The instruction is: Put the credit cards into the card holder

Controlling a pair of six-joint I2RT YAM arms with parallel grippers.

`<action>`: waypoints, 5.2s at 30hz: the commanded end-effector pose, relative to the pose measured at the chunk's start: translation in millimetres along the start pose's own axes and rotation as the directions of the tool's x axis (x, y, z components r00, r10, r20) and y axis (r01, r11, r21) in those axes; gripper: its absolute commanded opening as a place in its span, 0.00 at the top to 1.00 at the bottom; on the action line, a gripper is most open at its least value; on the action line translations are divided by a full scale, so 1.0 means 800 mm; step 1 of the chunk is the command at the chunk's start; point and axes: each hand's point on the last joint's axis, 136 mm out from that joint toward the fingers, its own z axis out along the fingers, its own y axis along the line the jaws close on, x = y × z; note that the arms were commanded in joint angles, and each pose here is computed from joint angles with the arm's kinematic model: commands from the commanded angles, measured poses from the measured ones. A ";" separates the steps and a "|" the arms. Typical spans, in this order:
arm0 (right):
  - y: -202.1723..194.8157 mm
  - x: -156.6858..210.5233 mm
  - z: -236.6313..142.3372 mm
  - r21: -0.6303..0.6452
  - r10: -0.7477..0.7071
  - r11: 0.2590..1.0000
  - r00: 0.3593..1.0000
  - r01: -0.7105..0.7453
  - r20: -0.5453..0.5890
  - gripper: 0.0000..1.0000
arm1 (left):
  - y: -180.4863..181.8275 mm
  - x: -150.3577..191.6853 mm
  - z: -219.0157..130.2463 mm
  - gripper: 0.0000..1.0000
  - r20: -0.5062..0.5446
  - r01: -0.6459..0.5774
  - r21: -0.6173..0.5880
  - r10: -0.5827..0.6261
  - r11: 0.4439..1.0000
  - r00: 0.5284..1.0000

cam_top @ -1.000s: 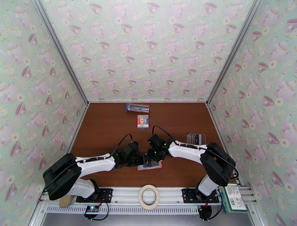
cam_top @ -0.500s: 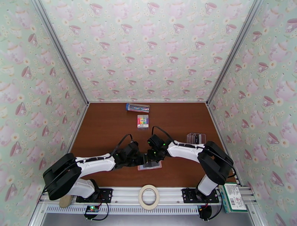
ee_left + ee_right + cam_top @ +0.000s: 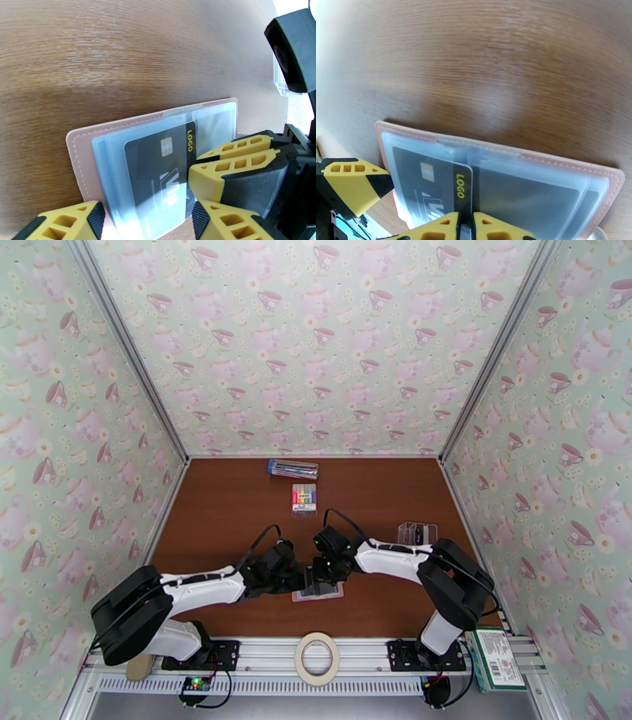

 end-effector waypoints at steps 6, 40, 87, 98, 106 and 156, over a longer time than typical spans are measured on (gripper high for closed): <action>0.036 0.003 0.009 -0.121 -0.006 0.993 1.000 0.004 -0.017 0.85 | -0.013 -0.002 -0.001 0.34 0.002 -0.018 0.026 0.018 1.000 1.000; 0.037 0.001 0.005 -0.117 -0.006 0.993 1.000 0.005 -0.006 0.86 | -0.012 -0.002 0.000 0.60 -0.001 -0.017 0.024 0.017 1.000 1.000; 0.023 -0.014 -0.014 -0.017 -0.022 1.000 0.997 0.023 0.072 0.77 | -0.007 -0.005 -0.012 0.52 0.019 -0.016 -0.026 0.017 1.000 1.000; 0.027 -0.008 0.002 -0.020 -0.016 1.000 0.999 0.016 0.034 0.78 | 0.003 -0.002 -0.006 0.56 0.010 -0.013 -0.057 0.014 0.998 1.000; 0.029 -0.008 0.005 -0.020 -0.015 1.000 1.000 0.015 0.027 0.80 | 0.007 0.002 0.002 0.60 -0.003 -0.003 -0.061 0.003 0.998 1.000; -0.039 -0.028 -0.141 0.365 -0.195 0.927 0.947 0.093 0.254 0.58 | 0.027 -0.024 -0.069 0.40 0.196 0.016 -0.075 -0.001 0.997 0.981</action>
